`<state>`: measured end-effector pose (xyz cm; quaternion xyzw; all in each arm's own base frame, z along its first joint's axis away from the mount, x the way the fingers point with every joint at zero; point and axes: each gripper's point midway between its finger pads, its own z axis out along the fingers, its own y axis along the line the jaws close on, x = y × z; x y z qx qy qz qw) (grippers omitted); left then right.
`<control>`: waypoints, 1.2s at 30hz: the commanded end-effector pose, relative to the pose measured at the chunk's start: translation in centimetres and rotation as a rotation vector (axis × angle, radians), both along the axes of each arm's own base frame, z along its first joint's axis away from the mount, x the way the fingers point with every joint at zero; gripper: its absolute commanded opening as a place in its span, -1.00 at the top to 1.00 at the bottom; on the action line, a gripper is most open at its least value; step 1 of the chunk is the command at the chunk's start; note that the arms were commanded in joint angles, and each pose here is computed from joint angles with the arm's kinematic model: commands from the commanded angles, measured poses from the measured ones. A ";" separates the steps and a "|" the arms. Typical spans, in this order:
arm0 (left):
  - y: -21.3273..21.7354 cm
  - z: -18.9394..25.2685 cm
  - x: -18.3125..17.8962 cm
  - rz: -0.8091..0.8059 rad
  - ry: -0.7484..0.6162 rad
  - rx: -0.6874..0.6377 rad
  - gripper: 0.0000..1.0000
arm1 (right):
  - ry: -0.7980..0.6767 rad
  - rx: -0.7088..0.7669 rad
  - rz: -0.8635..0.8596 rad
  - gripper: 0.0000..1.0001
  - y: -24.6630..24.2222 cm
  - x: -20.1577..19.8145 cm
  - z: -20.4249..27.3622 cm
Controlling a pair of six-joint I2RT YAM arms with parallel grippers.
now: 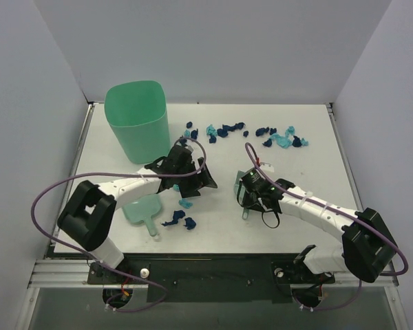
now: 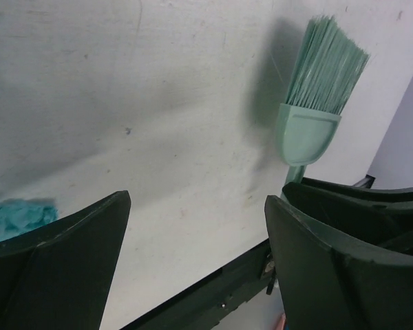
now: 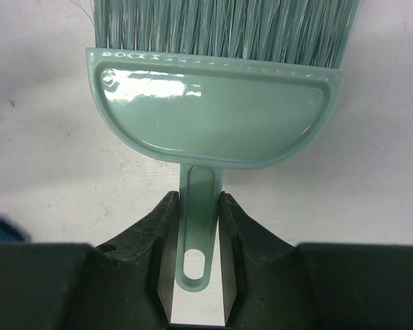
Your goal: Sweep away the paper scraps from the table
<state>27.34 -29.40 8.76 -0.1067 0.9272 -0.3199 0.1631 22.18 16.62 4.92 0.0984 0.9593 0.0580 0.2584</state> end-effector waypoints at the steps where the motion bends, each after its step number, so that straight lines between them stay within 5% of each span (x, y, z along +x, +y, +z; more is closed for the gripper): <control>1: -4.7 3.5 1.9 -0.069 -0.033 -0.234 -0.79 | -0.020 0.017 0.076 0.98 1.7 0.2 1.2; 18: -10.0 1.6 1.9 -0.191 0.101 -0.432 -0.54 | -0.041 0.038 0.193 1.00 4.3 -0.3 2.9; 23: -10.3 1.5 1.8 -0.192 0.114 -0.458 -0.03 | -0.042 0.027 0.212 1.00 4.2 -0.3 3.2; 25: -10.4 1.7 1.8 -0.196 0.109 -0.464 0.32 | -0.039 0.022 0.220 1.00 4.1 -0.5 3.1; 26: -10.5 2.0 1.9 -0.198 0.107 -0.467 0.65 | -0.041 0.022 0.227 0.96 4.2 -0.5 3.2; 28: -10.4 2.5 1.9 -0.203 0.100 -0.469 1.00 | -0.038 0.013 0.232 0.68 3.9 -0.6 3.3; 33: -9.7 5.9 2.5 -0.156 0.037 -0.555 1.00 | -0.132 0.014 0.202 -0.38 2.4 -0.3 6.6; 36: -8.6 10.4 3.5 -0.093 -0.053 -0.664 1.00 | -0.248 0.044 0.127 -0.43 0.8 0.4 10.9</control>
